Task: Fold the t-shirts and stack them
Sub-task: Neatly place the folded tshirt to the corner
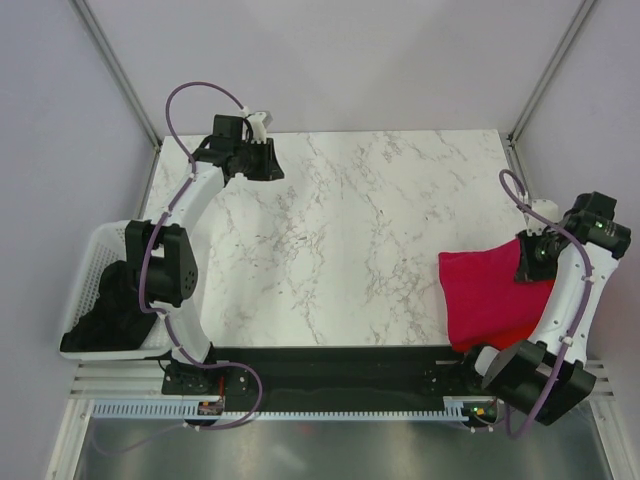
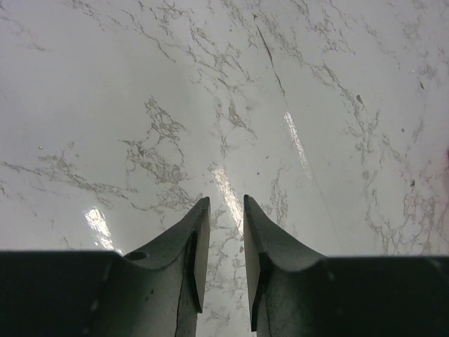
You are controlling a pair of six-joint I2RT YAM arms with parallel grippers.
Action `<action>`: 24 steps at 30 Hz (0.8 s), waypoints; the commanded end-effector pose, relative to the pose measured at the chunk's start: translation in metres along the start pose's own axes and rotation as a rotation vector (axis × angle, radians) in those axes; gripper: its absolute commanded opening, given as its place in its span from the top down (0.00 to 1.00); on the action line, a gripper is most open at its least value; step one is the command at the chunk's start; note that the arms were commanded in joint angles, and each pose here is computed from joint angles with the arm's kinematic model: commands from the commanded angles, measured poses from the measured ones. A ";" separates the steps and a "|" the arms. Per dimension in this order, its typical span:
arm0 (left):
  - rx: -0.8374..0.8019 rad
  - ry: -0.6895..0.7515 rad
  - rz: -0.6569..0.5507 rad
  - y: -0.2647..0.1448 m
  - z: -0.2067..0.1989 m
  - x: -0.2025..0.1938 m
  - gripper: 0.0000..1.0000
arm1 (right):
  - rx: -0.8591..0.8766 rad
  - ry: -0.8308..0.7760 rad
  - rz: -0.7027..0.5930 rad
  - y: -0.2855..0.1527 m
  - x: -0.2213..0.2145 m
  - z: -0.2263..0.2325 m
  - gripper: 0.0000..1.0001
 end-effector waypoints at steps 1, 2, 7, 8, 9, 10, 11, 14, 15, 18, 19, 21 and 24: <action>-0.040 0.002 -0.080 -0.007 -0.008 0.023 0.67 | 0.007 -0.009 0.071 -0.007 -0.012 -0.012 1.00; -0.043 0.003 -0.081 -0.007 -0.009 0.023 0.67 | 0.010 0.003 0.086 -0.003 -0.015 -0.016 1.00; -0.041 0.007 -0.088 -0.009 -0.009 0.026 0.67 | -0.049 0.057 0.102 0.013 -0.022 -0.044 1.00; -0.039 0.011 -0.088 -0.009 -0.009 0.025 0.67 | -0.057 0.071 0.119 0.017 -0.024 -0.049 1.00; -0.039 0.013 -0.088 -0.009 -0.009 0.025 0.67 | -0.071 0.073 0.109 0.020 -0.021 -0.053 1.00; -0.036 0.011 -0.084 -0.009 -0.009 0.023 0.67 | -0.074 0.082 0.112 0.022 -0.021 -0.056 1.00; -0.038 0.012 -0.080 -0.009 -0.009 0.021 0.67 | -0.085 0.093 0.115 0.026 -0.020 -0.061 1.00; -0.037 0.011 -0.077 -0.009 -0.009 0.020 0.67 | -0.118 0.109 0.128 0.034 -0.022 -0.071 1.00; -0.037 0.008 -0.075 -0.009 -0.009 0.019 0.67 | -0.143 0.105 0.108 0.037 -0.019 -0.076 1.00; -0.037 0.011 -0.075 -0.010 -0.010 0.019 0.67 | -0.189 0.109 0.095 0.043 -0.016 -0.088 1.00; -0.036 0.014 -0.076 -0.010 -0.010 0.019 0.67 | -0.196 0.117 0.094 0.045 -0.015 -0.091 1.00; -0.035 0.018 -0.075 -0.011 -0.010 0.018 0.67 | -0.206 0.131 0.093 0.048 -0.013 -0.096 1.00; -0.031 0.021 -0.073 -0.012 -0.010 0.017 0.67 | -0.222 0.146 0.083 0.053 -0.009 -0.103 1.00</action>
Point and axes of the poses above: each gripper's point midway between its finger pads, its own y axis out along the fingers, its own z axis along the line the jaws close on, x = y × z, the point moved 7 cm from there along -y, back along the fingers, and after that the axes turned 10 degrees about y, right-handed, at the moved point
